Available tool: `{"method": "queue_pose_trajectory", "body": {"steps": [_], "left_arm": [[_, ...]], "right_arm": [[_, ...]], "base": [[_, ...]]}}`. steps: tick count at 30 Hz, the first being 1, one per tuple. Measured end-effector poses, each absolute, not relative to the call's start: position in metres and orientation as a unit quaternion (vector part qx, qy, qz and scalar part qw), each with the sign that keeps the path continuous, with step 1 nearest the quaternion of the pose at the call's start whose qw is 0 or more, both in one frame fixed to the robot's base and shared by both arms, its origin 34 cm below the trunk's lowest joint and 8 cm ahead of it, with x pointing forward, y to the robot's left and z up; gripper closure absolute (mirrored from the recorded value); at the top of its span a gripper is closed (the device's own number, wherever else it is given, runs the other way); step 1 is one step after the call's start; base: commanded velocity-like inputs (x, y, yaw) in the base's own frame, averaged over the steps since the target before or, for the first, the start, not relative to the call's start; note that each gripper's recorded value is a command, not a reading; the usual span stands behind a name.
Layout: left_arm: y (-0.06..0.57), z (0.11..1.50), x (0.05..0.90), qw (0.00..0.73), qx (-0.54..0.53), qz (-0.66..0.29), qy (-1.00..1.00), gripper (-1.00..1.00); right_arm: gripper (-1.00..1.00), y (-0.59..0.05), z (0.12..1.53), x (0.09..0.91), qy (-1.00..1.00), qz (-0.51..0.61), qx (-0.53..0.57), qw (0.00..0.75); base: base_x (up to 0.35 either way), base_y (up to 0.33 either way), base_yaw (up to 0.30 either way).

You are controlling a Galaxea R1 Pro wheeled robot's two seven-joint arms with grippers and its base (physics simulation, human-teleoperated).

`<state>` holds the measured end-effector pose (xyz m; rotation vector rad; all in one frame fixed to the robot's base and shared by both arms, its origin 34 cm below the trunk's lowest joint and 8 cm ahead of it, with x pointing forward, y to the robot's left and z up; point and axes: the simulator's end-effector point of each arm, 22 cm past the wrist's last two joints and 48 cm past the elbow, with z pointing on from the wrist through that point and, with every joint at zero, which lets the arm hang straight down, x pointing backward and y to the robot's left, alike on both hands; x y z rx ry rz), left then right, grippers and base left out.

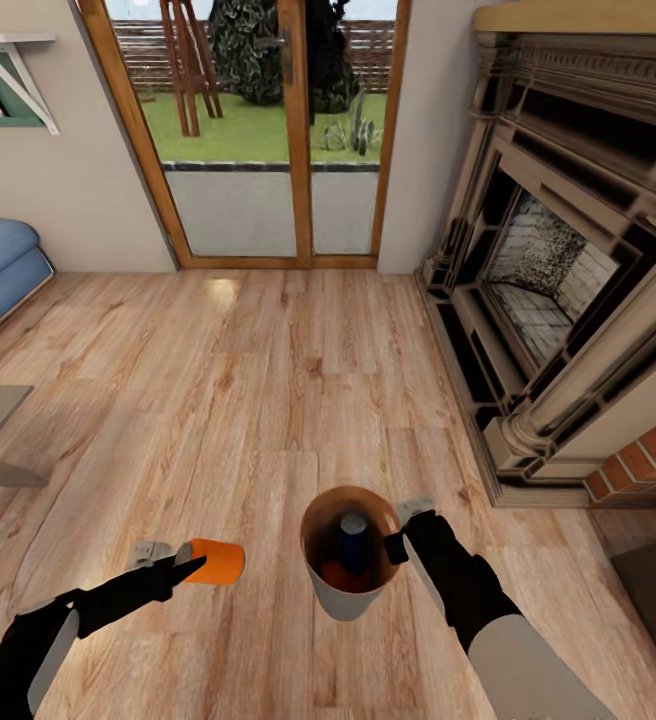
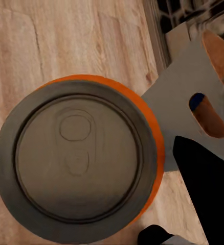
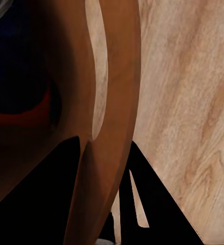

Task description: Put the three can of soda from the living room inside the tash can in the kitchen.

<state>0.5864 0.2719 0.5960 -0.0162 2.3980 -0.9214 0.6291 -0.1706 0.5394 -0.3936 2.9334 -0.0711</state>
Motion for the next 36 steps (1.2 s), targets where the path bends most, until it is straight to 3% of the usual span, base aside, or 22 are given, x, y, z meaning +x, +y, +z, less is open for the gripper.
{"method": "queue_pose_trajectory", "body": {"steps": [24, 36], "left_arm": [[0.232, 0.641, 0.577, 0.255, 0.01, -0.46, 0.85, 1.0], [0.227, 0.654, 0.581, 0.259, 0.018, -0.473, 0.842, 1.0]], "right_arm": [[1.0, -0.174, 0.522, 0.628, 0.986, -0.027, -0.137, 0.089], [1.0, -0.176, 0.503, 0.621, 0.984, -0.024, -0.141, 0.102]], "base": [[0.0, 0.0, 0.0], [0.0, 0.0, 0.0]]}}
